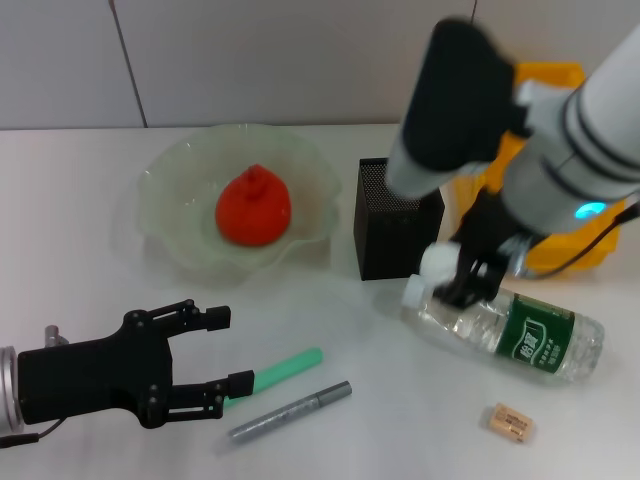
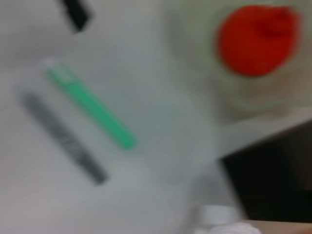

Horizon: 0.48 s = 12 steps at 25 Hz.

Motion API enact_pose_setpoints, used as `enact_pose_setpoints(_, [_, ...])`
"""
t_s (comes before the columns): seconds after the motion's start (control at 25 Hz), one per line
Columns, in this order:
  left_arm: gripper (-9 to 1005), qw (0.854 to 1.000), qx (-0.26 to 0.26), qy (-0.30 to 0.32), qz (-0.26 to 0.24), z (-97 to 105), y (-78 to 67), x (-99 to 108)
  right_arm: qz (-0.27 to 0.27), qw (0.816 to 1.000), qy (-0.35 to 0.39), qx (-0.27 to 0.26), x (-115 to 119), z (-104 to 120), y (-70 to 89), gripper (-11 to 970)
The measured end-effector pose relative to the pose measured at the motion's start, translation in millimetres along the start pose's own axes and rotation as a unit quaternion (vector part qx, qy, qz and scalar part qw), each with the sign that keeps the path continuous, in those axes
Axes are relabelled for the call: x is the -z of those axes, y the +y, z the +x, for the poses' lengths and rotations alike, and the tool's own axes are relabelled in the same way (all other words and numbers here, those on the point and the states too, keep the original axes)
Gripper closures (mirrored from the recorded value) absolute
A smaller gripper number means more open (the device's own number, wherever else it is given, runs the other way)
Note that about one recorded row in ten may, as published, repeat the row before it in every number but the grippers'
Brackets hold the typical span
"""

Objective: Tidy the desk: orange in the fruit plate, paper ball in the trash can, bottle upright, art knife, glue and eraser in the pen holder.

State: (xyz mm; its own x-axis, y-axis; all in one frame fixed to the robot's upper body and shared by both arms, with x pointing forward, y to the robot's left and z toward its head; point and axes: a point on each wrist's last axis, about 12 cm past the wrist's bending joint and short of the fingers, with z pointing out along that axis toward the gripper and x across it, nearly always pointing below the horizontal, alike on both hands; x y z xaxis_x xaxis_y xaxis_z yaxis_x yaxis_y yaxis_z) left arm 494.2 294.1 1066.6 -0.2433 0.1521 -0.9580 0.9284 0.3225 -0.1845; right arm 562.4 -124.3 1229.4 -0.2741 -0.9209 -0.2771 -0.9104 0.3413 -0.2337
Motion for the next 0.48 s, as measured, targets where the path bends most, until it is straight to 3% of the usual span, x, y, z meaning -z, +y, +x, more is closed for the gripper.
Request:
enact_pose_setpoints(0.2, [149,1.0,0.001,0.001,-0.003,1,0.3,-1,0.083,0.996,0.001,-0.026,22,13,-11.1,363])
enact_pose_setpoints(0.48, [149,1.0,0.001,0.002,-0.006,1,0.6,-2,0.116,0.989,0.003,-0.087,12,42,-35.6,336])
